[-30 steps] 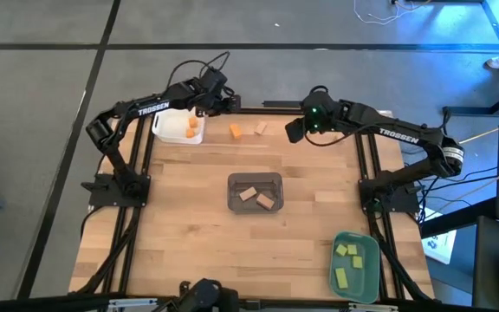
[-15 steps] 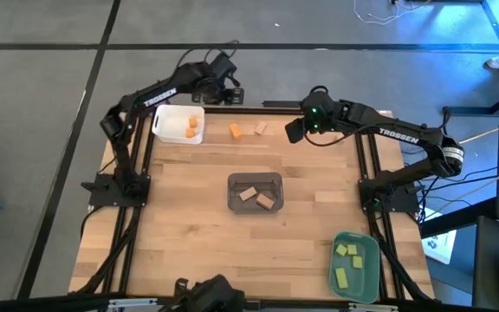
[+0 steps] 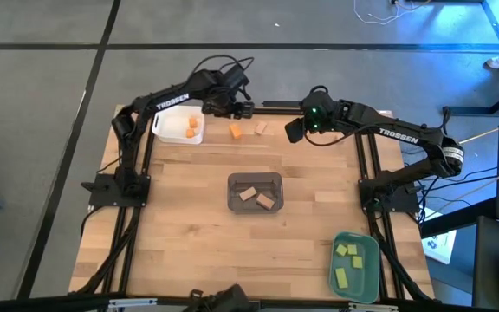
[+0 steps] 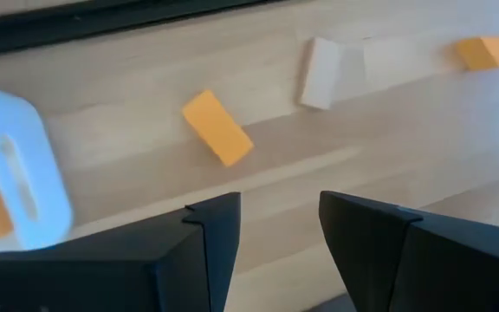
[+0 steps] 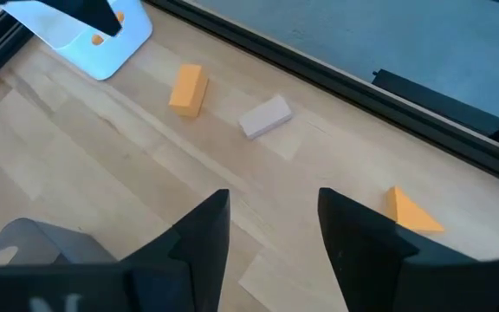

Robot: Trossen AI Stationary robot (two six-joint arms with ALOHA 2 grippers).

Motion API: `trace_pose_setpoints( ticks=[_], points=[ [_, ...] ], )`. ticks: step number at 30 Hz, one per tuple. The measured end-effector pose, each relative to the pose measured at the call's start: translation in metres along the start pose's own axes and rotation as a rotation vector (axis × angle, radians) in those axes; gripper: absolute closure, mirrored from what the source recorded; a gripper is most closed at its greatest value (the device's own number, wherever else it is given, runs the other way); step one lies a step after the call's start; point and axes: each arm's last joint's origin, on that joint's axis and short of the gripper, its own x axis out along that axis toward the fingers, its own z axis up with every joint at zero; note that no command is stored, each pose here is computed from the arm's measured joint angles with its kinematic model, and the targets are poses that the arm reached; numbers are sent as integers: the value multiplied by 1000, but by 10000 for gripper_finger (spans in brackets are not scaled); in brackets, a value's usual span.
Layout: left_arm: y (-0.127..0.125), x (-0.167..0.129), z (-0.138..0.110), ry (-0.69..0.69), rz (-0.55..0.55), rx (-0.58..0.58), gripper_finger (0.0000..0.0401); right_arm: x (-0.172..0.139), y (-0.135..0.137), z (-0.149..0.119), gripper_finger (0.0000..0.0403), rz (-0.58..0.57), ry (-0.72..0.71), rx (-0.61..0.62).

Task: Sort & place blocks by color
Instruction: Put the yellow block into the white bin

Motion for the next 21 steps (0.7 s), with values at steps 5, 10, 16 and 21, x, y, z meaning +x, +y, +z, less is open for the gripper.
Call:
trace_pose_setpoints(
  ticks=[5,10,16,21],
  points=[
    [-2,0,-3,7,5,-45,250,0,0,0,227,0,0,0],
    [-7,0,-8,-19,18,-9,250,0,0,0,227,0,0,0],
    [-7,9,-14,-60,94,-278,247,0,0,0,227,0,-1,1],
    [-8,30,-16,1,102,-326,221,0,0,0,227,0,-2,2]
  ],
)
